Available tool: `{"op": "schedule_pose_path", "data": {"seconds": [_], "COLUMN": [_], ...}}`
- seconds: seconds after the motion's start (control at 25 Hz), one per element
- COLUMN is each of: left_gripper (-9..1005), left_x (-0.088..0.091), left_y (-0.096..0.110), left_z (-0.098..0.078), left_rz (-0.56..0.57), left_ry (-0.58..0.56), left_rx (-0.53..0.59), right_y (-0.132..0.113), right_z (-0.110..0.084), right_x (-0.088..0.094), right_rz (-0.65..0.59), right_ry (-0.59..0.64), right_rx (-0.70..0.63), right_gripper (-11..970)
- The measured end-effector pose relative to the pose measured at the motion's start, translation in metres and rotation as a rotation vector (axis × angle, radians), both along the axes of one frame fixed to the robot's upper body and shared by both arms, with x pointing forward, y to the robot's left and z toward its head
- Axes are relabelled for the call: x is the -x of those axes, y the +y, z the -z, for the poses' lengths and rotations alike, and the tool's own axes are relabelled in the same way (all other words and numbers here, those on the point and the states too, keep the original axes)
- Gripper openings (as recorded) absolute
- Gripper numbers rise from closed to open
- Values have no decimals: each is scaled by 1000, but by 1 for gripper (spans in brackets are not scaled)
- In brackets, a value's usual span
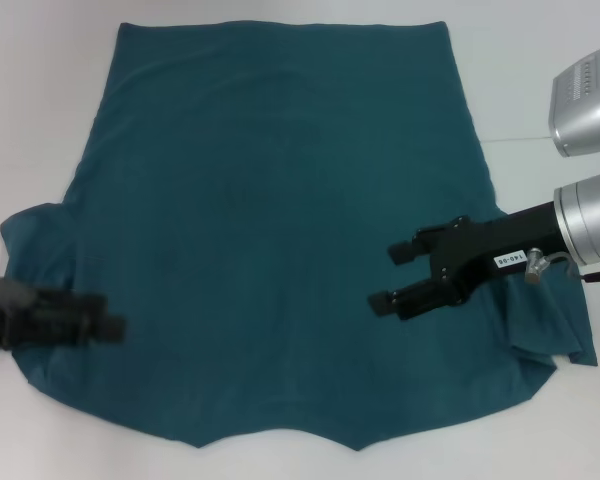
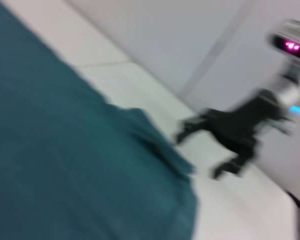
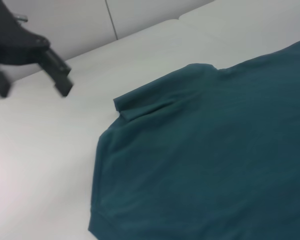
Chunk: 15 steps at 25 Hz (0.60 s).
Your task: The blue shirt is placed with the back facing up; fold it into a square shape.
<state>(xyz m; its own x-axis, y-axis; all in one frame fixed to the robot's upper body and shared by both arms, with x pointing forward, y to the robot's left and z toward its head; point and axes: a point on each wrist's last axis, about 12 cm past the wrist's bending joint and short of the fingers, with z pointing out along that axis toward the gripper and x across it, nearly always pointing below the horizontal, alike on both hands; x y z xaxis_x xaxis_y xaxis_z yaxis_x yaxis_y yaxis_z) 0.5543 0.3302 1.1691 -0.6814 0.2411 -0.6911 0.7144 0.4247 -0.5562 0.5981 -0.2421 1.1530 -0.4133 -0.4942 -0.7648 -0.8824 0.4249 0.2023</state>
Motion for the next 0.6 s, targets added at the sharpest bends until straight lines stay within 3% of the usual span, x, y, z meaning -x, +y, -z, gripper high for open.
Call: {"op": "schedule_pose_path", "data": {"seconds": [0.24,0.6], "left_gripper": [828,827], "left_x": [-8,-17], "left_y": [29,49], "left_z": [2,25], "left_rz": [-281,-504], "left_ry": [65,126], "left_rx": [-104,-272], "right_y": [-1,4], "right_z": [-1,-3], "right_x": [-3,-7], "right_rz": [18,23], "right_ry": [-12,-27], "right_rx": [6,8], "right_gripper": [925,925]}}
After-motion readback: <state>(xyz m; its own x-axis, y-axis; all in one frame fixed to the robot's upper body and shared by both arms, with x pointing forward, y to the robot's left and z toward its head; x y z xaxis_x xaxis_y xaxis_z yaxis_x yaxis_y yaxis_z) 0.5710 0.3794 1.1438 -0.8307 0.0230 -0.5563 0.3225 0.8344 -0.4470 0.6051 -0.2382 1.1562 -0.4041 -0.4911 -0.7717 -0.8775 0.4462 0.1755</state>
